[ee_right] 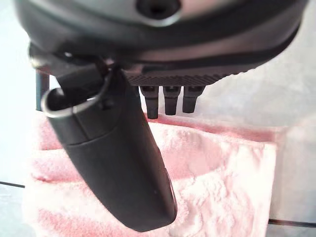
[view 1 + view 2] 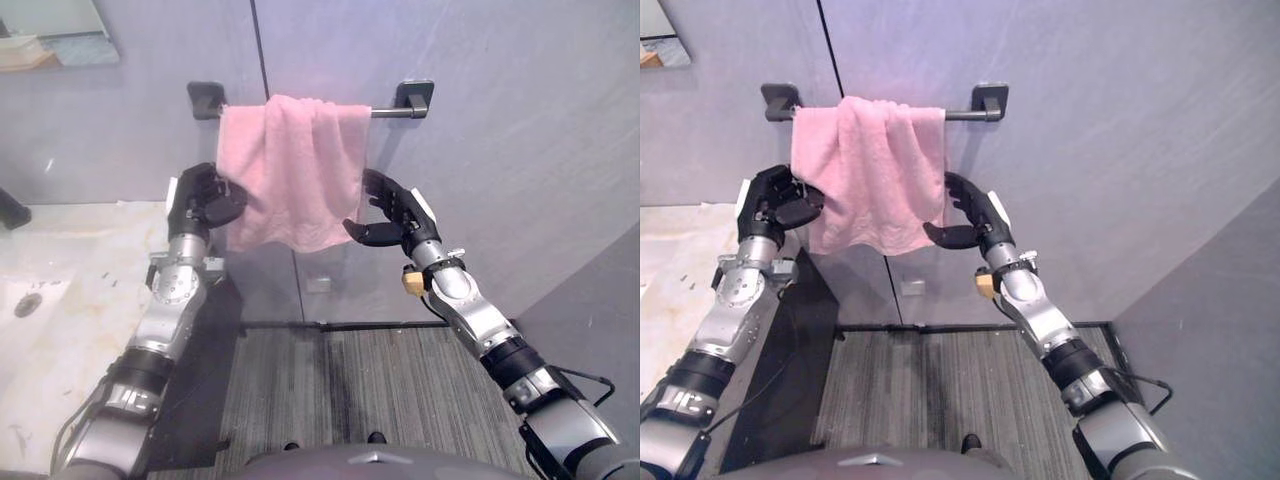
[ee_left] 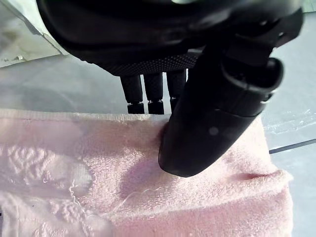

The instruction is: Organize the bathroom.

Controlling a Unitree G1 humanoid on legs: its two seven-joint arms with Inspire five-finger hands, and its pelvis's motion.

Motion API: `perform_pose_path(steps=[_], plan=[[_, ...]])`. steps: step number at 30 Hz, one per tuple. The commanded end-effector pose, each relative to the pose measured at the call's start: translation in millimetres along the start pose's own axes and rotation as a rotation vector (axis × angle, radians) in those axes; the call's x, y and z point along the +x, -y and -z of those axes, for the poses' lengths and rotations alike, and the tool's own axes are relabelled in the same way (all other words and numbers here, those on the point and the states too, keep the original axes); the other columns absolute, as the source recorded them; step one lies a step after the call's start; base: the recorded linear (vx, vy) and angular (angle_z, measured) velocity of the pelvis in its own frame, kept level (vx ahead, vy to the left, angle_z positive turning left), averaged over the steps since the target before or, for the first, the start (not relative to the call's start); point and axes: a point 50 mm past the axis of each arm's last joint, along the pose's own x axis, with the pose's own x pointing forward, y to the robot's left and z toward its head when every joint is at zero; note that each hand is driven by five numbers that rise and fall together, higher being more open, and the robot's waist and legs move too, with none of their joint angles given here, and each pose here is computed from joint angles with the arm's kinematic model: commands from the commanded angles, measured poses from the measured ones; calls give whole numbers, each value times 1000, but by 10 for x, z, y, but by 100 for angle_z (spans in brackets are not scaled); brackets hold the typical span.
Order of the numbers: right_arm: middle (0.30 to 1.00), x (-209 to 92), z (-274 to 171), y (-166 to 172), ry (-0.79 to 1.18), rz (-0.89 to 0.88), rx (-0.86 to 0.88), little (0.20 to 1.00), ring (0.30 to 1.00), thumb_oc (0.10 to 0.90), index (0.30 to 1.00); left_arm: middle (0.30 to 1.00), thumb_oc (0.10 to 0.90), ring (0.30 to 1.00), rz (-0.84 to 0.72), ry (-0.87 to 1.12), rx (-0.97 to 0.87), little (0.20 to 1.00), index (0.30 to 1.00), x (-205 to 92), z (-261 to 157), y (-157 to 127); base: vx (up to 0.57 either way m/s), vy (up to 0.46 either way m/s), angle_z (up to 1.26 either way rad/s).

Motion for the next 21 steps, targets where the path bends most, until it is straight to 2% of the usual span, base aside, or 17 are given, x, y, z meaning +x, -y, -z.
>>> perform_pose_path(steps=[1, 4, 8, 12, 21], plan=[[900, 272, -630, 129, 271, 171, 49, 900, 900, 800, 900, 300, 400, 300, 55, 210, 57, 300, 300, 287, -503, 107, 39, -11, 6], [900, 297, -739, 109, 324, 240, -4, 900, 900, 800, 900, 300, 400, 300, 57, 207, 57, 300, 300, 290, -497, 130, 26, -4, 3], [900, 330, -816, 88, 352, 246, -48, 900, 900, 800, 900, 300, 400, 300, 59, 204, 44, 300, 300, 291, -486, 130, 8, 2, 0], [900, 272, -910, 51, 443, 248, -188, 900, 900, 800, 900, 300, 400, 300, 59, 201, 43, 300, 300, 251, -476, 108, 29, 9, 1], [900, 64, -927, 48, 544, 250, -223, 900, 900, 800, 900, 300, 400, 300, 27, 185, 38, 300, 300, 190, -407, 44, 1, 3, 0]])
